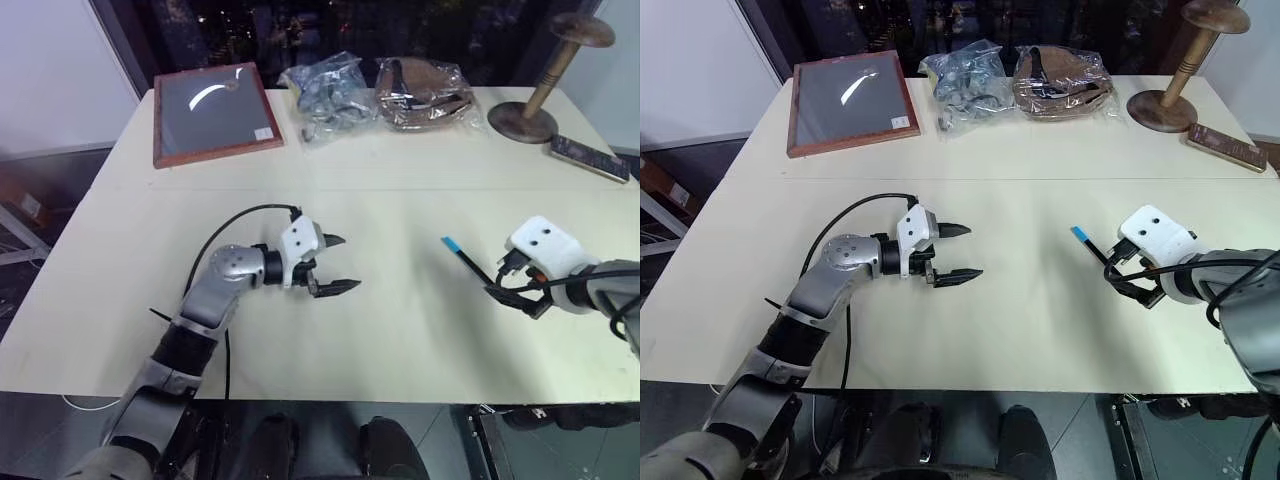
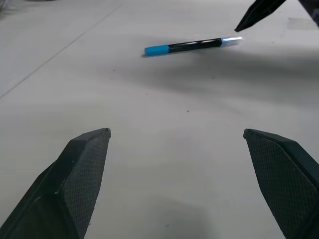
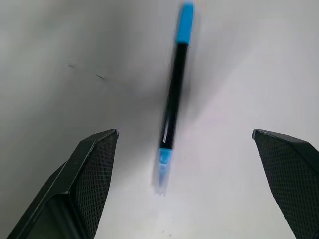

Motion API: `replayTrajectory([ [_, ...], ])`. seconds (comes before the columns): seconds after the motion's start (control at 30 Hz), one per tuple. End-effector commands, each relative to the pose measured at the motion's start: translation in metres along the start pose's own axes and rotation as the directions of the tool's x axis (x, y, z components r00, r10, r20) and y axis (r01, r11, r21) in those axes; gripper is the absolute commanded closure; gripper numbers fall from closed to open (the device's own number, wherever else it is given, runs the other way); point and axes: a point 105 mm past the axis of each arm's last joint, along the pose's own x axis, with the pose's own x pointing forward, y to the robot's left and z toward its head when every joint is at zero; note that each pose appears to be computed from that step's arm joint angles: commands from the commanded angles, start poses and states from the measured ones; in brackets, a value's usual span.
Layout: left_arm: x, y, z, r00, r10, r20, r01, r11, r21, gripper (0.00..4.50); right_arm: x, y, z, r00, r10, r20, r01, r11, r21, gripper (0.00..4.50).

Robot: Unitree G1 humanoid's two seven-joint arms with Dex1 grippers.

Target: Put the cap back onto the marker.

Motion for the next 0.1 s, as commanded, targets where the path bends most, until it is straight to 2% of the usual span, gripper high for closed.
replayTrajectory([
  [0.03, 0.0028, 0.0022, 0.0115, 1.0, -0.01, 0.024, 0.009, 0.999, 0.049, 0.0, -0.0136, -0.0026, 0.0085, 0.999, -0.03, 0.032, 0.031, 0.999, -0.015, 0.04],
  [0.1, 0.0039, 0.0037, 0.0127, 1.0, -0.005, 0.029, 0.004, 0.998, 0.057, 0.0, -0.0168, -0.0007, 0.0099, 0.999, -0.027, 0.038, 0.028, 1.0, -0.013, 0.04],
])
